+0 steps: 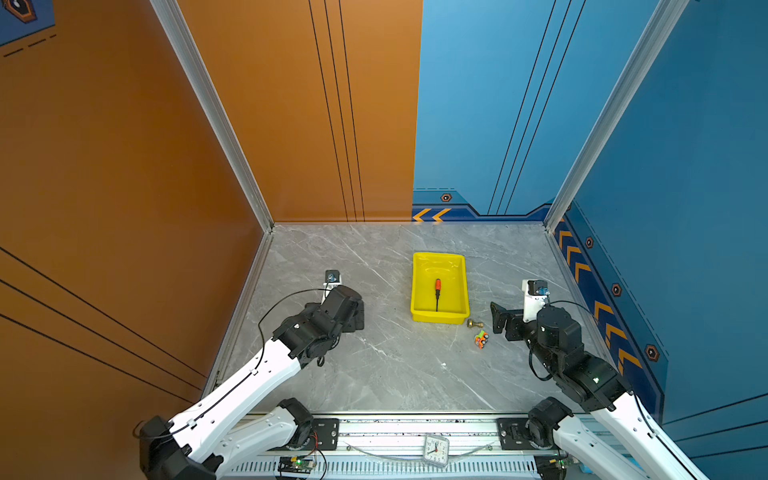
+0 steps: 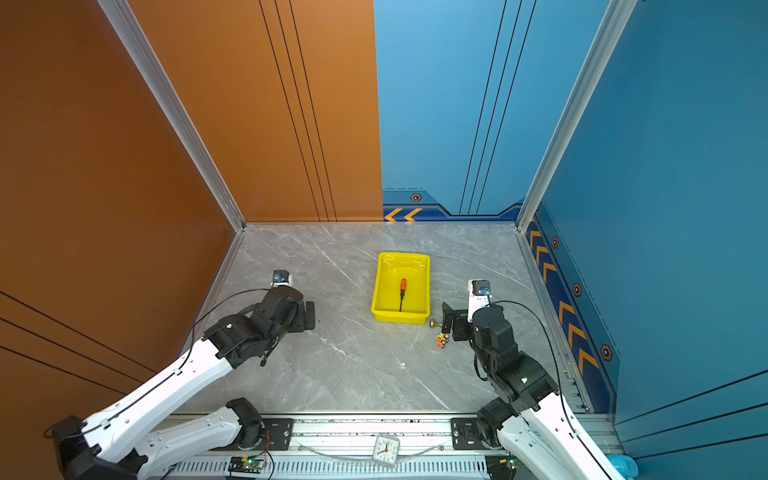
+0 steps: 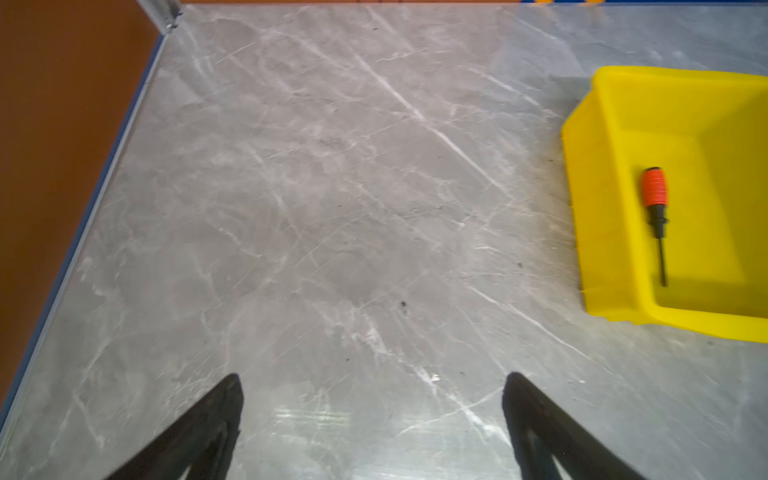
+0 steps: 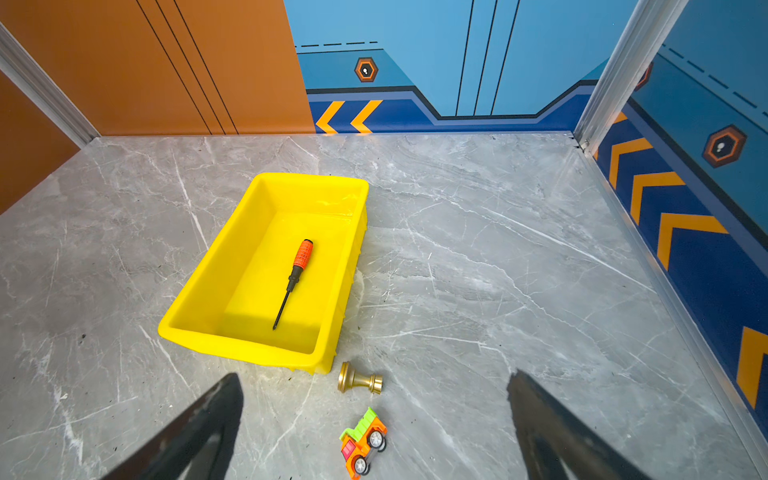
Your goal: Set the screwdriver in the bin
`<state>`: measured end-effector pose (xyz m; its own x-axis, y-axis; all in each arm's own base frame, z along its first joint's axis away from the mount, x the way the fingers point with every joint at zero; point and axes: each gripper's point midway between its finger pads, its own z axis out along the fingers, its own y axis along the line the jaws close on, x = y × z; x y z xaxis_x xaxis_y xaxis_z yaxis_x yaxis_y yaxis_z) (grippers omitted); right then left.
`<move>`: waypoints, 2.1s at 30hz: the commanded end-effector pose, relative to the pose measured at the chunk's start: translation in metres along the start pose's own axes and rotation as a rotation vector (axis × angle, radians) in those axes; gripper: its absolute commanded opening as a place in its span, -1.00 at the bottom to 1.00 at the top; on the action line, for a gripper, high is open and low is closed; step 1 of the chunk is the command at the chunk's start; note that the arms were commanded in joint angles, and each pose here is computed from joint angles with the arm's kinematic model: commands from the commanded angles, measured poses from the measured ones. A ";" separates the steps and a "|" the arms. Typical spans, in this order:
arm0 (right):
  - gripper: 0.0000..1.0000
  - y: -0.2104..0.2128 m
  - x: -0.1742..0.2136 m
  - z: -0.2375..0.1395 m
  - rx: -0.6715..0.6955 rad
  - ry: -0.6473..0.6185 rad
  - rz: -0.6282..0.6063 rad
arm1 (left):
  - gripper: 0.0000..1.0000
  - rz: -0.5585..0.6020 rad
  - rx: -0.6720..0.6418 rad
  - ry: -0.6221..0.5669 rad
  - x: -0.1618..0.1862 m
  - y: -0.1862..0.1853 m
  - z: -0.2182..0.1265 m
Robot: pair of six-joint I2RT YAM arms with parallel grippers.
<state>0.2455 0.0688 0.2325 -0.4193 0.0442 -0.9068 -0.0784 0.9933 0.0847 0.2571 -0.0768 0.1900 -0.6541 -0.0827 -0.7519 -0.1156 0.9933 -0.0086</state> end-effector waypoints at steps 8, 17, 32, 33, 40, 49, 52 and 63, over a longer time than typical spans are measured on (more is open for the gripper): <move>1.00 -0.036 0.029 0.014 0.173 -0.080 0.005 | 0.96 0.021 -0.144 -0.196 0.016 0.072 0.015; 1.00 -0.058 0.050 0.048 0.277 -0.127 -0.124 | 0.96 -0.024 -0.213 -0.215 0.019 0.107 0.063; 1.00 -0.092 0.051 0.116 0.269 -0.181 -0.082 | 0.96 -0.025 -0.192 -0.337 -0.020 0.108 0.137; 0.99 -0.092 0.049 0.119 0.265 -0.190 -0.082 | 0.96 -0.019 -0.180 -0.346 -0.024 0.105 0.141; 0.99 -0.096 0.046 0.150 0.262 -0.206 -0.046 | 0.96 -0.001 -0.131 -0.366 -0.028 0.094 0.167; 1.00 -0.098 0.054 0.156 0.274 -0.218 -0.049 | 0.96 0.016 -0.108 -0.375 -0.022 0.089 0.173; 1.00 -0.101 0.057 0.158 0.288 -0.214 -0.049 | 0.96 0.027 -0.103 -0.378 -0.022 0.087 0.174; 0.99 -0.106 0.059 0.167 0.325 -0.182 -0.043 | 0.96 0.027 -0.105 -0.379 -0.022 0.087 0.174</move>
<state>0.3733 -0.0119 0.0963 -0.2595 -0.0214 -0.9655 0.1764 0.9819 -0.0692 0.3926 0.0286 0.0954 -0.3303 -0.0189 -0.9437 -0.2125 0.9756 0.0548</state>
